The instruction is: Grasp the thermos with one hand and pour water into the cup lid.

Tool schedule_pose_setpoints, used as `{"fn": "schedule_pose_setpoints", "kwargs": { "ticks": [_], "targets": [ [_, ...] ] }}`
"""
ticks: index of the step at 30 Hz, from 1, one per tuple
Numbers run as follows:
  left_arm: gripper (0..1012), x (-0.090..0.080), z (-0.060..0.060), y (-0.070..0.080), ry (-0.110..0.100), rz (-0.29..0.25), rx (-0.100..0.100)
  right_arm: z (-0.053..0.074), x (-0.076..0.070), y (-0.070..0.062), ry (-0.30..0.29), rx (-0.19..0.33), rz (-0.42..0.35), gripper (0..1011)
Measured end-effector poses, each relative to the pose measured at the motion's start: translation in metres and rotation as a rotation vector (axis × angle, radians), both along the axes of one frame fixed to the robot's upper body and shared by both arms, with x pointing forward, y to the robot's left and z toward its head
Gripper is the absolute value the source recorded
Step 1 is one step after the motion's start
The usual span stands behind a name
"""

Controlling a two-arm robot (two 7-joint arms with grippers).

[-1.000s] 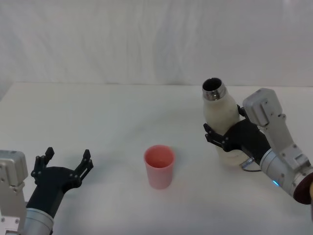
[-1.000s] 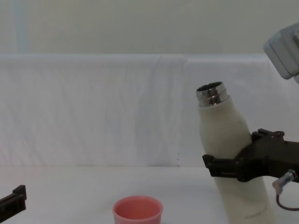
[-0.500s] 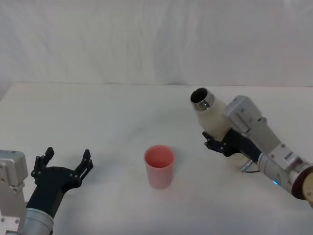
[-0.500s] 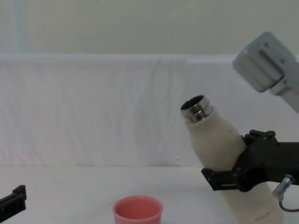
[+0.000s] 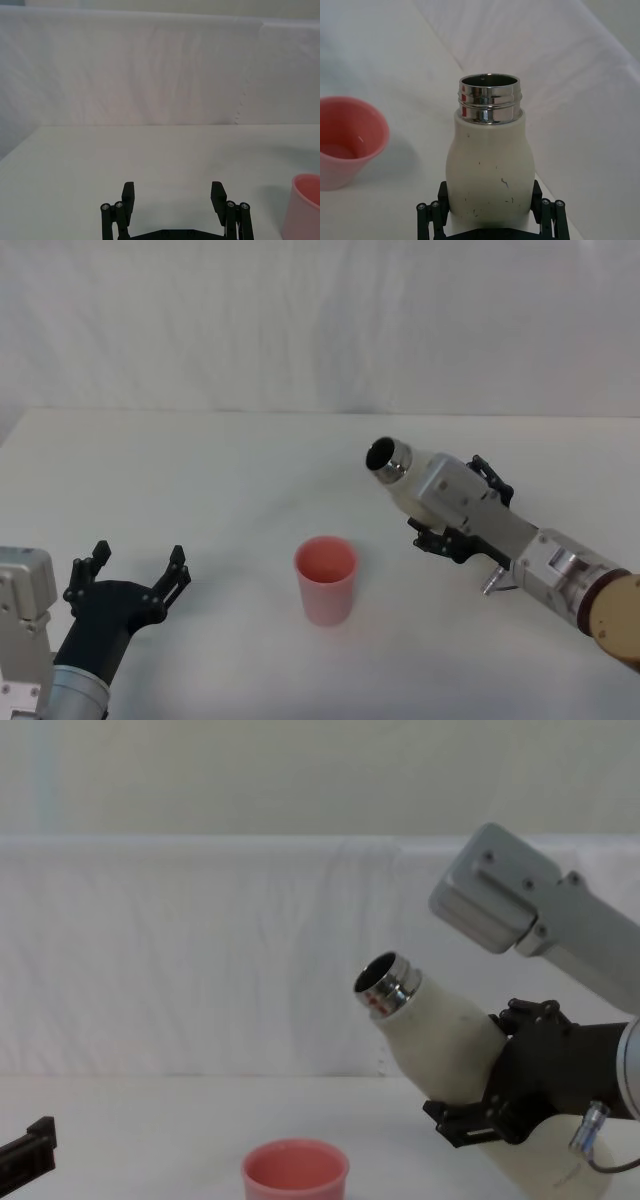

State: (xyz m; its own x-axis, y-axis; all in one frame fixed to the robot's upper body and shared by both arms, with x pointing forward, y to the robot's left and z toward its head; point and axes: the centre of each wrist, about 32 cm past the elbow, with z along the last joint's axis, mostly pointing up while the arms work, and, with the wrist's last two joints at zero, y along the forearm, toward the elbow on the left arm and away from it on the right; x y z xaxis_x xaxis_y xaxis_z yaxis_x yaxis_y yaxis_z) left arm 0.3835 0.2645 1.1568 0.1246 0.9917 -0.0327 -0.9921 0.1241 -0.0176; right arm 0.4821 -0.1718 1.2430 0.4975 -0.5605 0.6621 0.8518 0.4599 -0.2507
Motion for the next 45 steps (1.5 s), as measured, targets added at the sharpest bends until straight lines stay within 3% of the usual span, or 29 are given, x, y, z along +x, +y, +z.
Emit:
{"fn": "schedule_pose_setpoints", "kwargs": {
  "ticks": [28,45],
  "targets": [
    [1001,0.0,0.0,0.0,0.0,0.0,0.0,0.002,0.002,0.016,-0.017,-0.202,0.038,960],
    [1001,0.0,0.0,0.0,0.0,0.0,0.0,0.002,0.007,0.025,-0.07,-0.322,0.043,960]
  ]
}}
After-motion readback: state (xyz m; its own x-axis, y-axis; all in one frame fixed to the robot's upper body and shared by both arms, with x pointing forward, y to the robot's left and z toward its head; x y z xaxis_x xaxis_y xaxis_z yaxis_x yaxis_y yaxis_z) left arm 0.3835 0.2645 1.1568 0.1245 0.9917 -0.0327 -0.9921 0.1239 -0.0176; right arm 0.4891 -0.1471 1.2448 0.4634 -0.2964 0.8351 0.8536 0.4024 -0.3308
